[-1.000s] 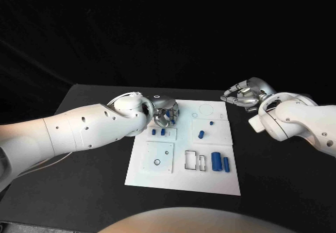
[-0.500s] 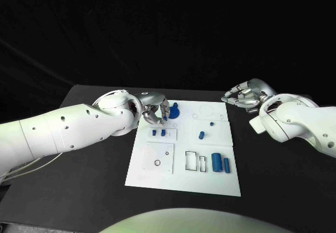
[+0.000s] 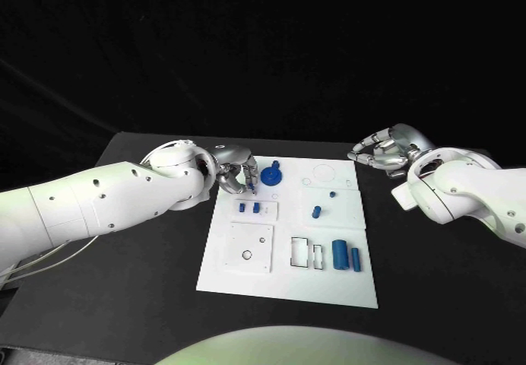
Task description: Assemble the parts on the task board
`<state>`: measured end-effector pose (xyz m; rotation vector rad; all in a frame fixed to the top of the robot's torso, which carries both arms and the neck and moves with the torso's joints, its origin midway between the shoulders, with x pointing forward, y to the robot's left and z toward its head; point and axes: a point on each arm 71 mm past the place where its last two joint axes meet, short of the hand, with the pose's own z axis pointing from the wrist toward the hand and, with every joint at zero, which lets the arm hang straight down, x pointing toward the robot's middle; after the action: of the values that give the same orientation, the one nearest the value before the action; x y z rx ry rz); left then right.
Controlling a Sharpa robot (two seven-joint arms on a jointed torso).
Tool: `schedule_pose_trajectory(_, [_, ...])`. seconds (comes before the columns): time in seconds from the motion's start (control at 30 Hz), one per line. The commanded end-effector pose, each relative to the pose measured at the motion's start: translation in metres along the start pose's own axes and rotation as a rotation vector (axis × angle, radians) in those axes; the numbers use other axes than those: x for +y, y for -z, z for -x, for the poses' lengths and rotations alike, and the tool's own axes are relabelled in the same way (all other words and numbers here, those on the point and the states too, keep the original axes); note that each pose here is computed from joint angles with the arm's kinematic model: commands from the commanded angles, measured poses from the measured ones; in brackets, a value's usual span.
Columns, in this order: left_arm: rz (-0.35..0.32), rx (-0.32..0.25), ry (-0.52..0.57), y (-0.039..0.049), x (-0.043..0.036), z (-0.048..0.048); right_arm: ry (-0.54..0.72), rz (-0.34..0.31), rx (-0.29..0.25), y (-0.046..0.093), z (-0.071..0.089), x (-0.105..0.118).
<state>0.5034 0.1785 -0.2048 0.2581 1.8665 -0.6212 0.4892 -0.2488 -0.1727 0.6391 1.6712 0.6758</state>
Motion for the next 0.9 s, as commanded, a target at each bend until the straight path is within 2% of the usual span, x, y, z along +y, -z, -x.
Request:
schedule_pose_trajectory(0.03, [-0.002, 0.031, 0.006, -0.0014, -0.0009, -0.0025, 0.005, 0.011, 0.003, 0.000, -0.001, 0.001])
schedule_pose_trajectory(0.9, [0.007, 0.070, 0.000, -0.0121, -0.0045, -0.0119, 0.005, 0.013, 0.007, 0.000, -0.002, 0.002])
